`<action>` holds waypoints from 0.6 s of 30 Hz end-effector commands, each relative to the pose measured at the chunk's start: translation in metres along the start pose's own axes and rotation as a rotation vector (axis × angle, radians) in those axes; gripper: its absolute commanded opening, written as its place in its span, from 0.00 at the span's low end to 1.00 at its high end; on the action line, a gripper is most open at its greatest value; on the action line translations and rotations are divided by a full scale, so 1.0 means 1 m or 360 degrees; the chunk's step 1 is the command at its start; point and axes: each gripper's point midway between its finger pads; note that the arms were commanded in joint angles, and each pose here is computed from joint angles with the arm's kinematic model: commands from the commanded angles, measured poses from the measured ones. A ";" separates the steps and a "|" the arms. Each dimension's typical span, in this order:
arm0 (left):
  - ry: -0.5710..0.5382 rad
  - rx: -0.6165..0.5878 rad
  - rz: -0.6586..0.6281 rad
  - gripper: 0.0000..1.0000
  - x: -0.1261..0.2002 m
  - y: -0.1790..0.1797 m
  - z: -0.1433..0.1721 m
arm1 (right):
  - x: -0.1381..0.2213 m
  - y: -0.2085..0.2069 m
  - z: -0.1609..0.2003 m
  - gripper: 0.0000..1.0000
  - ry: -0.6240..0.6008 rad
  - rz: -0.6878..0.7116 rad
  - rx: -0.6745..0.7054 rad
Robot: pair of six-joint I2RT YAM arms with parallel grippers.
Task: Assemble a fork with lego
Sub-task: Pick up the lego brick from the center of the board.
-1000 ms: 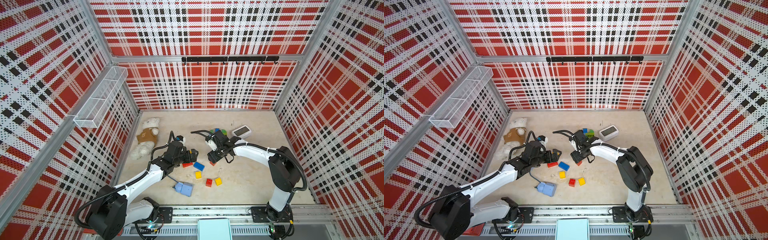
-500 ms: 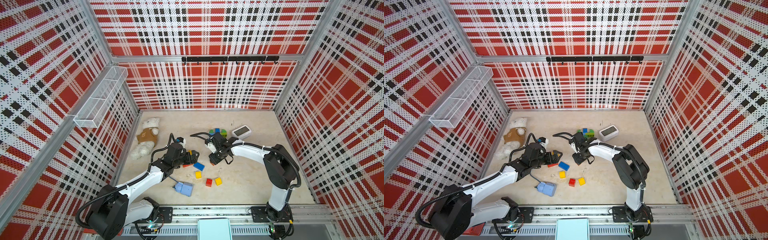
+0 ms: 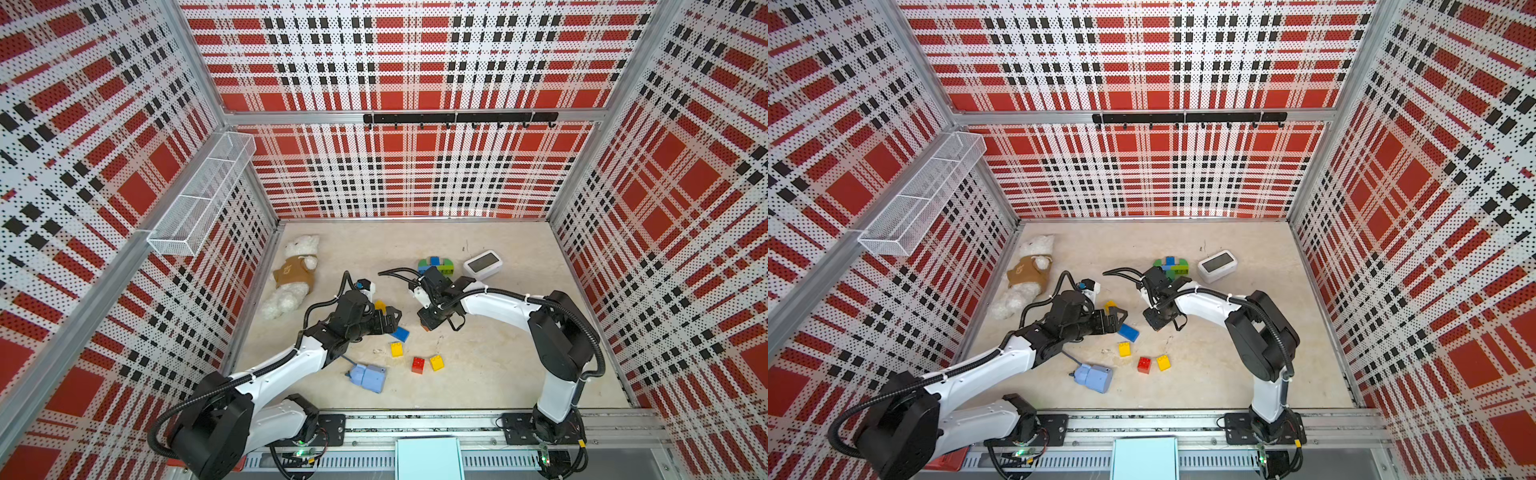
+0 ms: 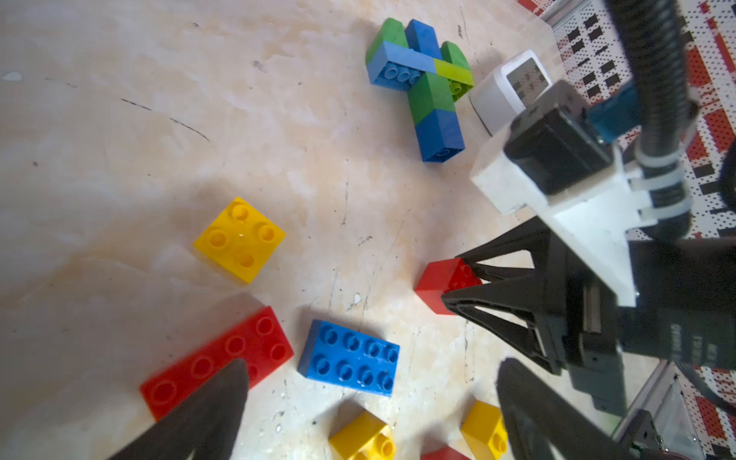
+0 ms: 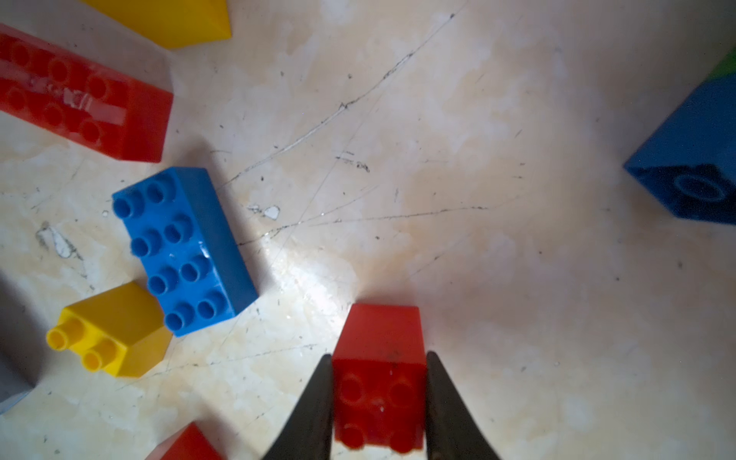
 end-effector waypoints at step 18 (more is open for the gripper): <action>0.0012 0.0249 0.0195 0.99 0.041 0.012 0.035 | 0.080 0.101 0.018 0.00 -0.0327 -0.0234 0.0536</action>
Point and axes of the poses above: each gripper's point midway between its finger pads, its own x axis back along the fingers, its own y axis along the line the jaws close on, z = x × y, and after that the axes turned 8 degrees about x, right-handed
